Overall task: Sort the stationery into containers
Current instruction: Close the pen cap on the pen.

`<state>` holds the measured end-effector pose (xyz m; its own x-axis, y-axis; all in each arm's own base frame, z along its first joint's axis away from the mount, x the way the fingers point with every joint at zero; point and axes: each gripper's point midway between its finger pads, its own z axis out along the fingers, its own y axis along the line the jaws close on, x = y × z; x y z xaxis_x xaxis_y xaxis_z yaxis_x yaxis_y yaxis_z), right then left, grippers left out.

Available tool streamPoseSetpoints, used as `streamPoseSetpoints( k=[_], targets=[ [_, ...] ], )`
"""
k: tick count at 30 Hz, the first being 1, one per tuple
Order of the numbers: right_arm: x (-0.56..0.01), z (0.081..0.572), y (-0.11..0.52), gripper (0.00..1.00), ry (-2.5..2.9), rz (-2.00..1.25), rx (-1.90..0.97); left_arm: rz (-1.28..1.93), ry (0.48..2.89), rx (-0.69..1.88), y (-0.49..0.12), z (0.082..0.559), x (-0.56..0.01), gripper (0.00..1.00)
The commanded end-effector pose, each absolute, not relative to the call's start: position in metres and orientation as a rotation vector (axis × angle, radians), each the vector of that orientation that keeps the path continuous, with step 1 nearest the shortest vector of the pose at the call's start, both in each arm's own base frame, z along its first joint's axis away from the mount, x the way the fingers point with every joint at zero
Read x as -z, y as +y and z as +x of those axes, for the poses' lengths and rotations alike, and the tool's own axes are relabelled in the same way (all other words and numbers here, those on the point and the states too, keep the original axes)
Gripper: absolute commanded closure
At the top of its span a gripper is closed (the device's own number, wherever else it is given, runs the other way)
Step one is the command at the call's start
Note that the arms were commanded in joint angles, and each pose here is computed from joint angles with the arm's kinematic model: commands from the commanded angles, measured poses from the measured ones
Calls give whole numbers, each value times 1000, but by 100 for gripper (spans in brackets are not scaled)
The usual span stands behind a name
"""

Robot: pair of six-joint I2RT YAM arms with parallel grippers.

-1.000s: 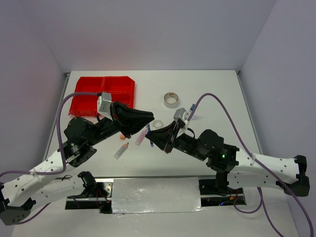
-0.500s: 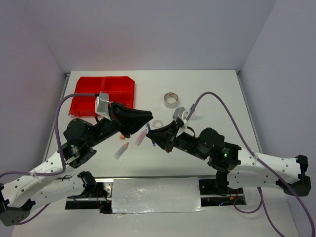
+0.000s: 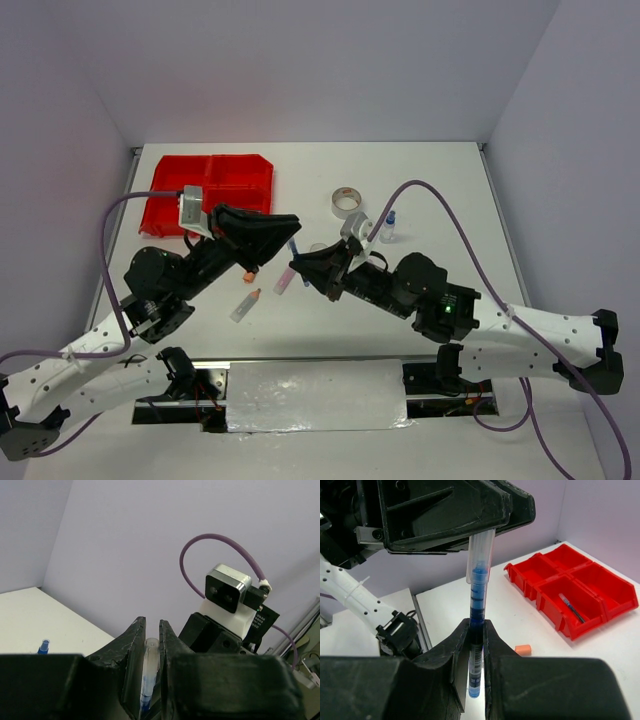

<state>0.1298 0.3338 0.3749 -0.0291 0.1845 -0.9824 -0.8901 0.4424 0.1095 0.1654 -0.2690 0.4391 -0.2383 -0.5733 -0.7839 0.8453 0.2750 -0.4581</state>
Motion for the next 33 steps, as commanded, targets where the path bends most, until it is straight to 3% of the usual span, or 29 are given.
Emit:
streamPoseSetpoints(
  k=[1, 12, 24, 28, 33],
  targets=[
    [-544, 108, 286, 100, 813, -449, -1142, 321, 1585, 1301, -289, 176, -345, 100],
    [-607, 92, 275, 100, 680, -468, -1153, 290, 1718, 1233, -285, 181, -295, 100],
    [-658, 110, 260, 100, 663, -279, -1154, 335, 1816, 1234, -302, 162, -244, 100],
    [-643, 112, 268, 100, 701, -288, -1172, 326, 1818, 1244, -300, 158, -239, 100],
    [-563, 107, 318, 100, 845, -536, -1160, 309, 1773, 1147, -285, 168, -274, 100]
  ],
)
